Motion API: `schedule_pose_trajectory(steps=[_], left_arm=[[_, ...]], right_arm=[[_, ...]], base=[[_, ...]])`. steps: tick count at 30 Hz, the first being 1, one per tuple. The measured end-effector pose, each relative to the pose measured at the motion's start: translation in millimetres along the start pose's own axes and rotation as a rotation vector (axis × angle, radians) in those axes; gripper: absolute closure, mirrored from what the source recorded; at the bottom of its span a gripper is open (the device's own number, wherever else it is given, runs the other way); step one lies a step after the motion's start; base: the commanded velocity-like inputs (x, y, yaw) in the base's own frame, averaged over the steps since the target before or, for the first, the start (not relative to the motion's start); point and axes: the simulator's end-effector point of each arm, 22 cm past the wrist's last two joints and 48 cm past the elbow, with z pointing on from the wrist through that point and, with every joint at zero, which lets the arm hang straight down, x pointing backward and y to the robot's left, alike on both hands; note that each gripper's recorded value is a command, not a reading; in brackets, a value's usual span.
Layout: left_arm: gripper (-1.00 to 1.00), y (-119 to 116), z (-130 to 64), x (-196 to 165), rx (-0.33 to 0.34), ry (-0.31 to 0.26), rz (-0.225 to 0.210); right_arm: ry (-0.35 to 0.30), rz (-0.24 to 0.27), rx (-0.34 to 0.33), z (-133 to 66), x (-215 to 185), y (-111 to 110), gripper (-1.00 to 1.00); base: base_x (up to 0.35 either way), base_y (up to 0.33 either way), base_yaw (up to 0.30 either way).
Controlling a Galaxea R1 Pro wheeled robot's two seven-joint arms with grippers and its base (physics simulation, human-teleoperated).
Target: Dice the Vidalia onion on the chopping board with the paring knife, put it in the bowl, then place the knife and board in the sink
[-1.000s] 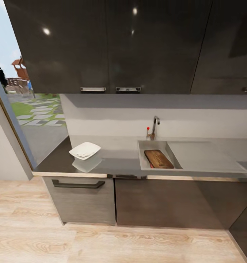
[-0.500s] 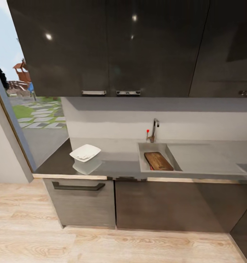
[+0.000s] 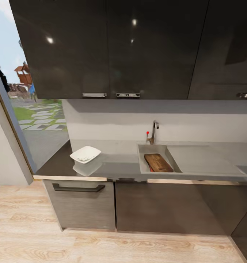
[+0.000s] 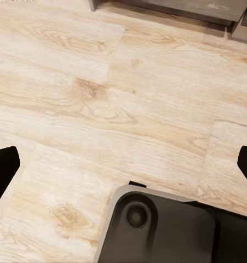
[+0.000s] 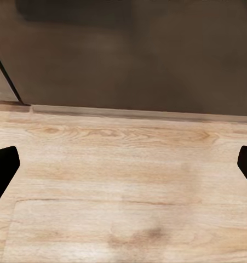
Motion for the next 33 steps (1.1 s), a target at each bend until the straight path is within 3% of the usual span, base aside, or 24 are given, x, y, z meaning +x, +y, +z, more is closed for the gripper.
schedule_pose_trajectory(steps=[3,9,13,18,20,22,24,26,28,33], left_arm=[[-1.0,0.0,-0.1,-0.1,0.0,0.0,0.0],[-1.0,-1.6,8.3,-6.8,-0.005,0.0,0.0],[-1.0,8.1,8.4,14.8,-0.019,0.092,0.04],[-1.0,32.7,-3.1,57.7,-0.053,0.219,0.104],[-1.0,41.7,-9.1,71.7,-0.066,0.255,0.123],[-1.0,50.8,-16.5,86.6,-0.078,0.291,0.141],[-1.0,66.6,-30.2,109.9,-0.099,0.347,0.17],[-1.0,82.1,-44.5,130.7,-0.118,0.401,0.197],[-1.0,96.0,-57.5,146.9,-0.135,0.446,0.222],[-1.0,127.2,-85.2,175.0,-0.174,0.535,0.277]], right_arm=[[0.013,-0.007,0.0,-1.6,6.0,-1.8,-1.0],[0.193,-0.063,0.027,-31.4,84.2,-24.4,-1.0],[0.362,-0.108,0.064,-71.9,149.9,-51.6,-1.0],[0.504,-0.136,0.084,-99.9,189.0,-63.9,-1.0],[0.637,-0.141,0.092,-116.4,213.9,-65.7,-1.0],[0.747,-0.118,0.116,-132.0,232.1,-69.2,-1.0],[0.839,-0.047,0.164,-146.6,246.0,-72.3,-1.0],[0.873,0.003,0.192,-152.4,250.9,-72.4,-1.0],[0.883,0.022,0.201,-154.1,252.3,-72.0,-1.0],[0.874,0.026,0.2,-151.4,250.3,-71.5,-1.0]], base=[[0.0,0.0,0.0],[0.0,0.0,0.0],[0.0,0.0,0.0],[0.0,0.0,0.0],[0.0,0.0,0.0],[0.0,0.0,0.0],[0.0,0.0,0.0],[0.0,0.0,0.0],[0.0,0.0,0.0],[0.0,0.0,0.0]])
